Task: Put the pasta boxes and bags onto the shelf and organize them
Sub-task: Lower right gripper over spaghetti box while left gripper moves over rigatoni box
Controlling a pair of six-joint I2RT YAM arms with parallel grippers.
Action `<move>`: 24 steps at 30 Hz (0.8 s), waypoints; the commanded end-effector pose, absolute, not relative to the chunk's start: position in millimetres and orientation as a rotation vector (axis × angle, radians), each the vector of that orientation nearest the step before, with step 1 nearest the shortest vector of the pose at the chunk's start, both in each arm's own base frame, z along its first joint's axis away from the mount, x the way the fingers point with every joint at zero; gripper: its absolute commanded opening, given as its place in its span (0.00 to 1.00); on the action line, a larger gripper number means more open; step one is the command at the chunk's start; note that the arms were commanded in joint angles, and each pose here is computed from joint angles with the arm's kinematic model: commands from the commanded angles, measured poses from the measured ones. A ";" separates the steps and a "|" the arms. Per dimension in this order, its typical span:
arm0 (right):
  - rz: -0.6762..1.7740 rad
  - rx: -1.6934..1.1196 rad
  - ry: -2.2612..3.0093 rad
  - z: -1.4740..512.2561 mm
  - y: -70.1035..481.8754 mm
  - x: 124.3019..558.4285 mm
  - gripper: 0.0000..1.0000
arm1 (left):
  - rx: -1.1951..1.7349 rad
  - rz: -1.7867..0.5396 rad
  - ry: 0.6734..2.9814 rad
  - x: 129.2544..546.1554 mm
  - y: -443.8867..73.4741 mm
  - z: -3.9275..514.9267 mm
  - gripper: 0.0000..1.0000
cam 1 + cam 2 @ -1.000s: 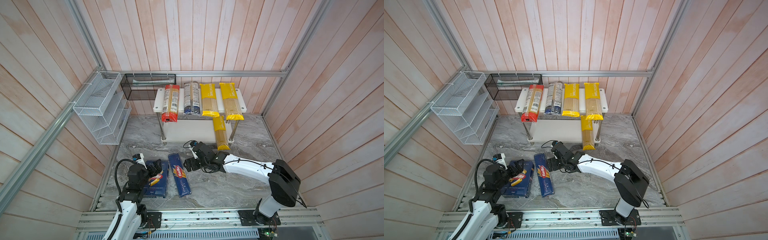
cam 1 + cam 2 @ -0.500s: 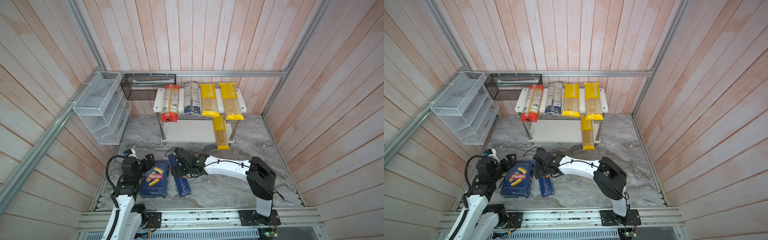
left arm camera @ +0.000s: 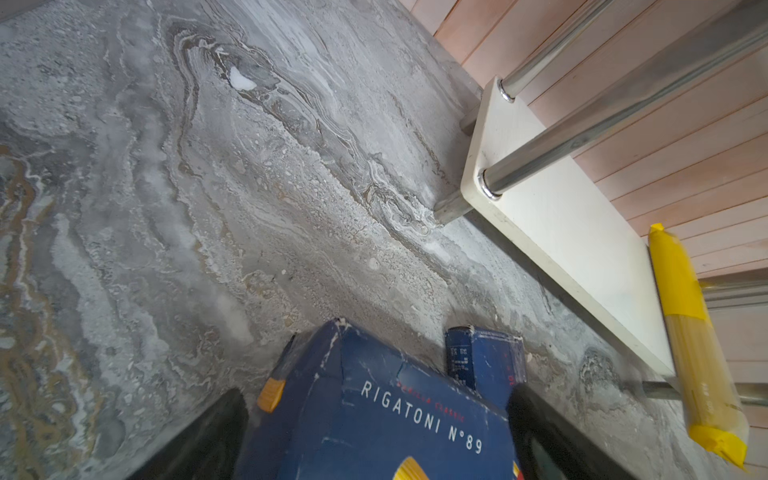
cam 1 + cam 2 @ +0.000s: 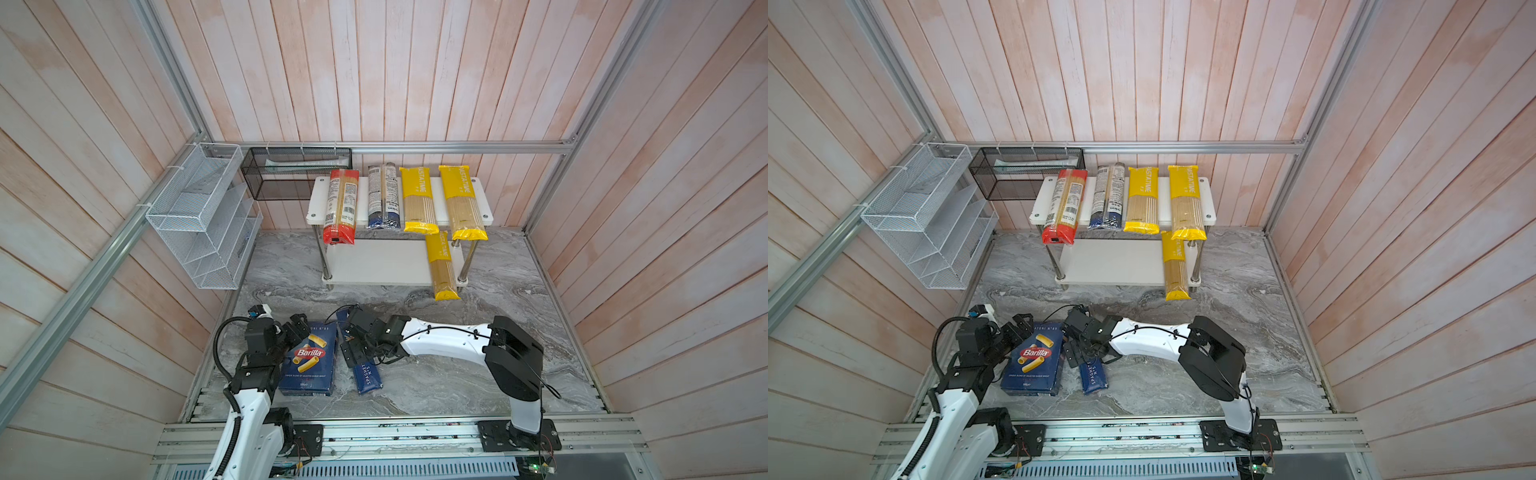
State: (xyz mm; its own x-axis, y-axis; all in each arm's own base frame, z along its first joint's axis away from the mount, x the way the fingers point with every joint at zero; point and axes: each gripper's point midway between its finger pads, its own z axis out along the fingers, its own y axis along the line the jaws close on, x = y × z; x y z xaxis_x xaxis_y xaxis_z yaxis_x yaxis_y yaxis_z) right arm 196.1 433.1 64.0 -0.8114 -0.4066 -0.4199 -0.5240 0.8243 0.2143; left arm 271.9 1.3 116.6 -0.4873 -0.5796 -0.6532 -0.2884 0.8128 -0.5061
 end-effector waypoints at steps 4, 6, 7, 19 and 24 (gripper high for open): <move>0.348 -0.663 2.690 44.1 426.5 198.5 0.96 | -0.641 -0.421 2.087 274.8 2.8 115.2 1.00; 0.313 -0.655 2.702 39.6 422.8 199.0 0.96 | -0.638 -0.422 2.086 275.6 2.6 116.3 1.00; 0.305 -0.656 2.708 38.7 422.4 198.8 0.96 | -0.638 -0.423 2.084 275.8 2.8 117.1 1.00; 0.122 -0.695 2.684 34.9 410.0 209.6 0.96 | -0.637 -0.462 2.095 279.6 -2.0 109.7 1.00; 0.147 -0.698 2.665 41.9 398.9 221.2 0.88 | -0.610 -0.477 2.099 282.8 -5.2 115.7 1.00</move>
